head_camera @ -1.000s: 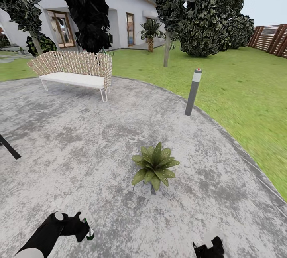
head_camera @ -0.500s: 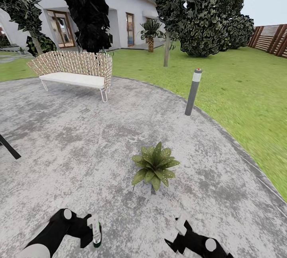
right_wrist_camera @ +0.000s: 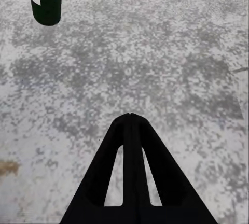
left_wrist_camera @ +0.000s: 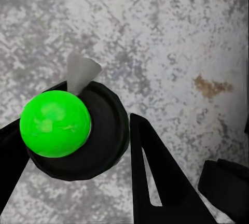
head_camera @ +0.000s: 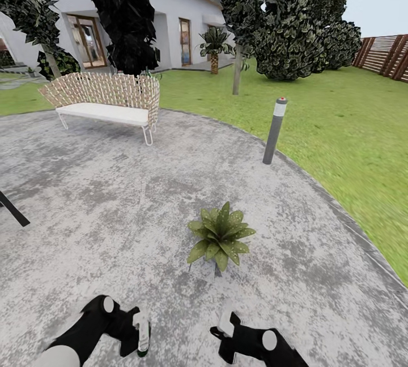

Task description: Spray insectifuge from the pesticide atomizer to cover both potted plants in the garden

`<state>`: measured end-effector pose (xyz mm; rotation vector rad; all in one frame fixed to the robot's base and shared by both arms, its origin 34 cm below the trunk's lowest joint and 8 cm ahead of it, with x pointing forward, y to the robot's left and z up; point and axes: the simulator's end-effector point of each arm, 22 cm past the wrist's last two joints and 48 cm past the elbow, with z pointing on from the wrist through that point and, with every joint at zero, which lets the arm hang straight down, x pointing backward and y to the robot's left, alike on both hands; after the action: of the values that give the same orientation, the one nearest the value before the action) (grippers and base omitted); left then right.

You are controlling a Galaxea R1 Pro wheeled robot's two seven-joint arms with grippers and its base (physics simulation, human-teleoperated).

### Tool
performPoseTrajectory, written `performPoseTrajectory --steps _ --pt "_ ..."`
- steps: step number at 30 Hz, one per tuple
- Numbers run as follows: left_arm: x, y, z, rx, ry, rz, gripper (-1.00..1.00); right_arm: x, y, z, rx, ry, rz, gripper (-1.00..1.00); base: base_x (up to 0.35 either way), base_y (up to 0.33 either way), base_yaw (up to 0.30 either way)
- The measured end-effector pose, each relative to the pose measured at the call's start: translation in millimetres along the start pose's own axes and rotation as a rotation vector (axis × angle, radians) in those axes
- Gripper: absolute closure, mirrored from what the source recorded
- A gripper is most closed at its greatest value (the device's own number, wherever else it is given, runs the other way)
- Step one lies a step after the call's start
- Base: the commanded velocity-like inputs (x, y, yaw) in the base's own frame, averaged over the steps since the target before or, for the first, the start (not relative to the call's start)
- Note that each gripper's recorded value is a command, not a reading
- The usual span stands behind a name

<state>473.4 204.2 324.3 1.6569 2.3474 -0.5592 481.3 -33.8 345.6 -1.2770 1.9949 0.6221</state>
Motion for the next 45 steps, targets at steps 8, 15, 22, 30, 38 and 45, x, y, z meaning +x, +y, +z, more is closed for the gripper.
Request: performPoseTrajectory --steps 8,15,22,30,38,45 --pt "-34.0 -22.3 18.2 0.044 -0.033 0.055 1.0 -20.2 16.7 10.9 -0.041 -0.031 0.001 1.0 0.0 0.0 0.0" --pt "-40.8 -36.8 27.8 0.072 -0.005 0.125 1.0 -24.4 24.2 13.7 -0.067 -0.03 -0.031 1.0 0.0 0.0 0.0" --pt "-41.0 -37.1 28.5 0.07 -0.003 0.134 1.0 -27.3 22.5 13.6 -0.066 -0.032 -0.042 1.0 0.0 0.0 0.0" --pt "-60.6 -42.5 33.8 0.075 -0.03 0.144 1.0 -27.4 22.5 13.6 -0.065 -0.032 -0.042 1.0 0.0 0.0 0.0" --pt "-87.1 -35.8 41.1 0.013 -0.07 0.15 1.0 -32.5 16.0 12.2 -0.051 -0.041 -0.052 1.0 0.0 0.0 0.0" --pt "-105.5 -44.2 46.2 0.023 -0.097 0.157 1.0 -32.7 15.8 12.2 -0.051 -0.041 -0.052 1.0 0.0 0.0 0.0"
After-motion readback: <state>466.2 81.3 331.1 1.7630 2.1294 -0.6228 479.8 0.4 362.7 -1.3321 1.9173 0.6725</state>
